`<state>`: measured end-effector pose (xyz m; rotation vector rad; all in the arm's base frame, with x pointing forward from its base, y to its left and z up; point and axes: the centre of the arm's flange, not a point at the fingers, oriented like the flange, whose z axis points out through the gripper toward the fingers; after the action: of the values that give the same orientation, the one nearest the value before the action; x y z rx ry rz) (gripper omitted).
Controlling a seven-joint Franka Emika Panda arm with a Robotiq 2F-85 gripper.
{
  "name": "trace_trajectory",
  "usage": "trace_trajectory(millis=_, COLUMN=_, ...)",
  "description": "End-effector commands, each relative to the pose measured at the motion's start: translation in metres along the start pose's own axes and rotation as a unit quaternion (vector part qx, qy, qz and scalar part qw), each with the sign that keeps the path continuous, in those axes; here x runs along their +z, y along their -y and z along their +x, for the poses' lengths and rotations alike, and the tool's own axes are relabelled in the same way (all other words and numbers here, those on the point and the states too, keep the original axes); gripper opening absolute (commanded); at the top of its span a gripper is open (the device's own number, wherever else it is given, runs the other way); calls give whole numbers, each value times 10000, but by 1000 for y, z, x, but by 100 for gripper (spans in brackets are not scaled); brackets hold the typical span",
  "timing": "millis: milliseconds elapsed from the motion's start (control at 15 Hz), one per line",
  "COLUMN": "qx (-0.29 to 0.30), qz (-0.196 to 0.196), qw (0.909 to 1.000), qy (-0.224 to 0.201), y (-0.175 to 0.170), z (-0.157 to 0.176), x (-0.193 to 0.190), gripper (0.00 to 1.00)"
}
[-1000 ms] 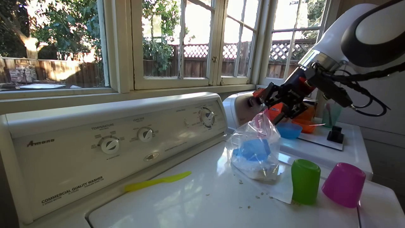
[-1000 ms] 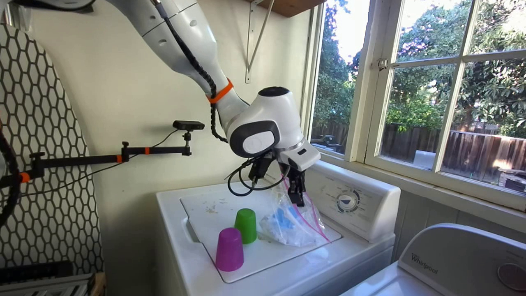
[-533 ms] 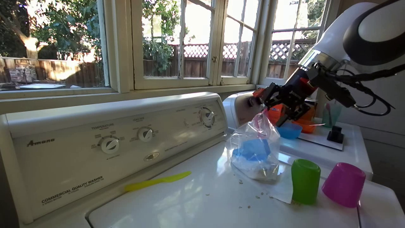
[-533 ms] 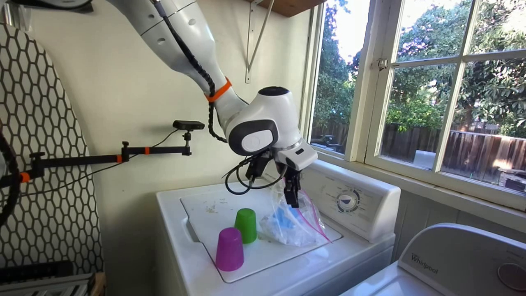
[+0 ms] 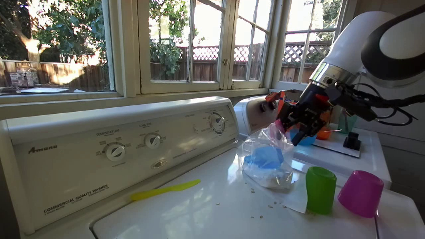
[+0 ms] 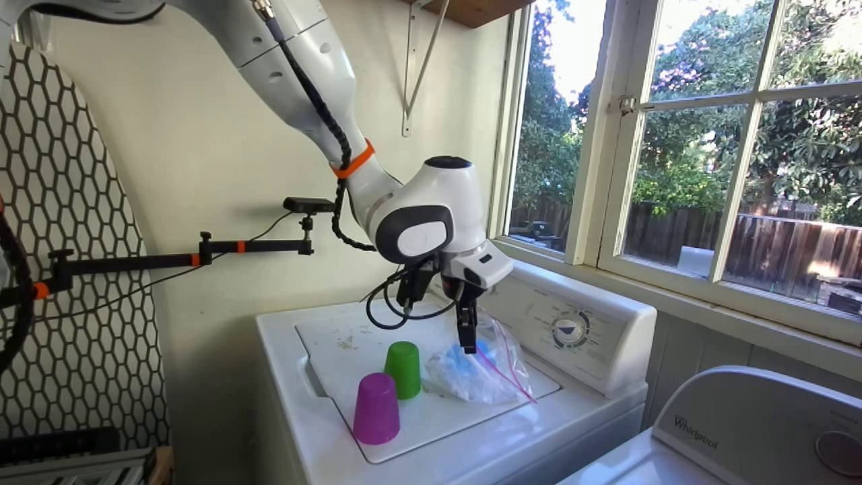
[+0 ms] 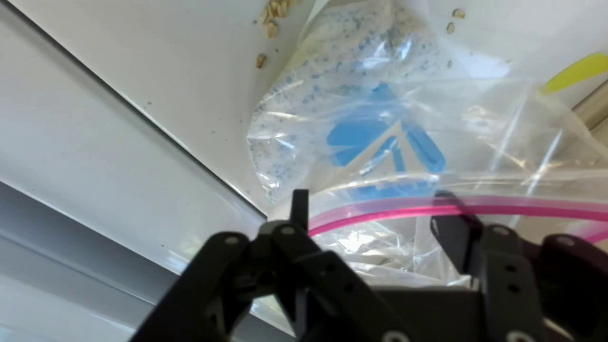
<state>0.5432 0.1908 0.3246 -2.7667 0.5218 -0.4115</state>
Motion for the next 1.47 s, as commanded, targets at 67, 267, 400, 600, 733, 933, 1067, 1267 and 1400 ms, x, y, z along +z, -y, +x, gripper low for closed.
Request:
trace_trajectory(millis=67, qx=-430, qz=-180, qw=9988, qy=115, y=4, z=-8, x=19, gripper=45)
trace_trajectory(millis=267, qx=-620, qz=-122, qw=9979, qy=105, y=8, z=-12, x=26, gripper=64)
trace_trajectory(millis=400, qx=-740, qz=-42, qw=9972, qy=47, y=13, z=-14, x=26, gripper=83)
trace_trajectory(millis=600, qx=-944, qz=46, qw=9955, qy=-21, y=21, z=-17, x=27, gripper=100)
trace_trajectory(millis=733, qx=-1095, qz=83, qw=9939, qy=-52, y=25, z=-20, x=30, gripper=100)
trace_trajectory(millis=933, qx=-1314, qz=103, qw=9913, qy=-61, y=29, z=-25, x=37, gripper=96)
trace_trajectory(millis=1067, qx=-1443, qz=87, qw=9895, qy=-68, y=29, z=-27, x=42, gripper=91)
trace_trajectory(millis=1267, qx=-1657, qz=34, qw=9861, qy=-144, y=29, z=-28, x=50, gripper=89)
trace_trajectory(millis=1400, qx=-1778, qz=-20, qw=9839, qy=-187, y=28, z=-27, x=54, gripper=87)
